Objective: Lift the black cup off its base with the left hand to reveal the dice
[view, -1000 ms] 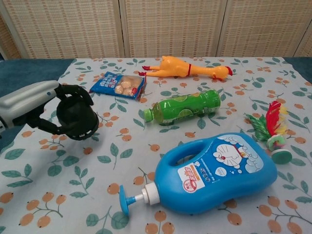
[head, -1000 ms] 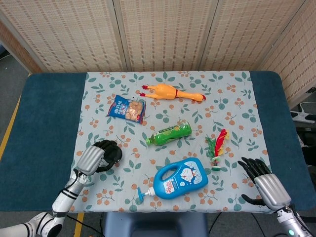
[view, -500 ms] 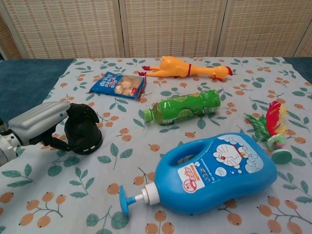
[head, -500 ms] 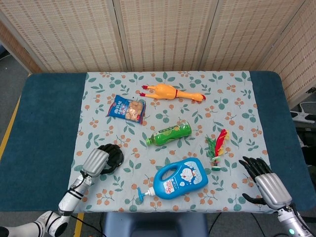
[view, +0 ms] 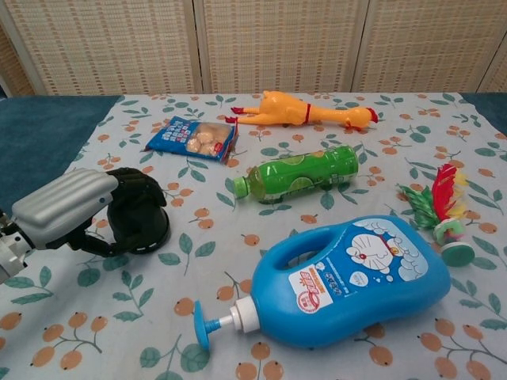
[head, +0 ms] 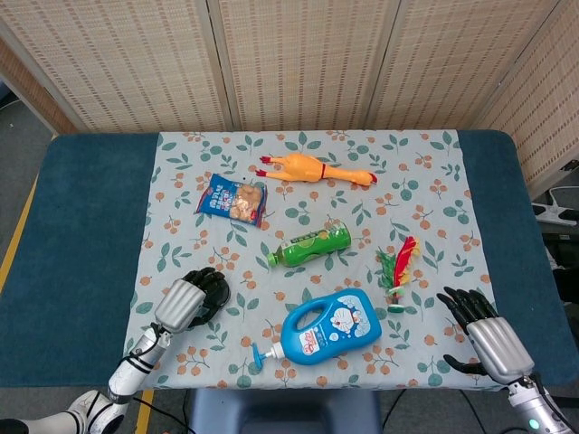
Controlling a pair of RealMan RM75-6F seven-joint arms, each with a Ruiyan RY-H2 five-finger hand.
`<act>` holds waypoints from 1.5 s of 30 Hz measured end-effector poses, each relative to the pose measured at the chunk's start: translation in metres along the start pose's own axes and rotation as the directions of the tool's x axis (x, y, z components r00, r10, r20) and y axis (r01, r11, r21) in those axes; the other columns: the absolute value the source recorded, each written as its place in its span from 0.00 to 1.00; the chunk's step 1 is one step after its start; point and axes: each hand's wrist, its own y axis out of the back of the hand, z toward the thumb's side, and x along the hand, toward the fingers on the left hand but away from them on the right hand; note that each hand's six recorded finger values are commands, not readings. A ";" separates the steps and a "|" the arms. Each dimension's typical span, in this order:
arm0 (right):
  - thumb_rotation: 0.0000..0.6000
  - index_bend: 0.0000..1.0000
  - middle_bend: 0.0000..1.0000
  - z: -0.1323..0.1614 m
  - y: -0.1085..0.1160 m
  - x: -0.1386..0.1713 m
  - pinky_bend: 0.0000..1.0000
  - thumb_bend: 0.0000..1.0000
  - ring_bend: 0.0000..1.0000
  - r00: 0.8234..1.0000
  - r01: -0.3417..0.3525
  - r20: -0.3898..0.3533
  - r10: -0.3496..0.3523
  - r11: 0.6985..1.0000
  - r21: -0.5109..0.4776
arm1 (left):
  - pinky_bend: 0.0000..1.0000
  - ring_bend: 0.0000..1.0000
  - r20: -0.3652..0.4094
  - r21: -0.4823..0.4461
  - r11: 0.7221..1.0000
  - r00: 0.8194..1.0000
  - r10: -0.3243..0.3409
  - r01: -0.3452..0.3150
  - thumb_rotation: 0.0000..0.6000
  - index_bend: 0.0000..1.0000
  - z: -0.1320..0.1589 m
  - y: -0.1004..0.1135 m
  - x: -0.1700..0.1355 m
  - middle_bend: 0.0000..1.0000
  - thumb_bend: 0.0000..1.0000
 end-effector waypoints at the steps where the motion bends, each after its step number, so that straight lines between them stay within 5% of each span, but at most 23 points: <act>1: 0.91 0.00 0.00 0.000 0.000 0.000 0.00 0.11 0.00 1.000 0.001 0.001 -0.001 1.000 0.000 | 0.18 0.03 -0.001 -0.003 1.000 1.000 -0.002 0.002 1.00 0.22 -0.001 0.000 0.000 0.15 0.46; 5: 0.92 0.00 0.00 -0.001 0.000 0.000 0.00 0.11 0.00 1.000 0.000 0.003 0.000 1.000 0.001 | 0.14 0.00 0.003 -0.026 1.000 1.000 -0.009 0.009 1.00 0.06 0.000 0.001 0.000 0.02 0.43; 9: 0.92 0.00 0.00 0.000 0.000 -0.001 0.00 0.11 0.00 1.000 -0.002 0.002 0.002 1.000 0.001 | 0.16 0.00 0.008 -0.044 0.999 1.000 -0.013 0.013 1.00 0.01 0.003 0.004 -0.001 0.00 0.43; 16: 0.92 0.00 0.00 0.000 0.000 0.000 0.00 0.11 0.00 1.000 -0.002 0.000 0.002 1.000 0.001 | 0.33 0.14 0.004 -0.061 0.998 1.000 -0.021 0.021 1.00 0.13 0.003 0.008 -0.001 0.09 0.43; 21: 0.92 0.00 0.00 0.001 -0.002 0.000 0.00 0.11 0.00 1.000 -0.007 -0.002 0.007 1.000 0.003 | 0.36 0.16 -0.005 -0.052 0.998 1.000 -0.024 0.023 1.00 0.19 0.001 0.010 0.002 0.12 0.43; 26: 0.91 0.00 0.00 0.000 -0.001 -0.001 0.00 0.11 0.00 1.000 -0.006 0.000 0.006 1.000 0.003 | 0.40 0.24 -0.002 -0.047 0.999 1.000 -0.013 0.013 1.00 0.30 0.002 0.012 0.004 0.25 0.43; 45: 0.91 0.00 0.00 0.000 0.001 0.002 0.00 0.11 0.00 1.000 -0.001 -0.003 0.001 1.000 -0.002 | 0.42 0.27 0.026 0.052 0.986 0.987 0.157 -0.158 1.00 0.33 0.003 0.052 -0.003 0.27 0.43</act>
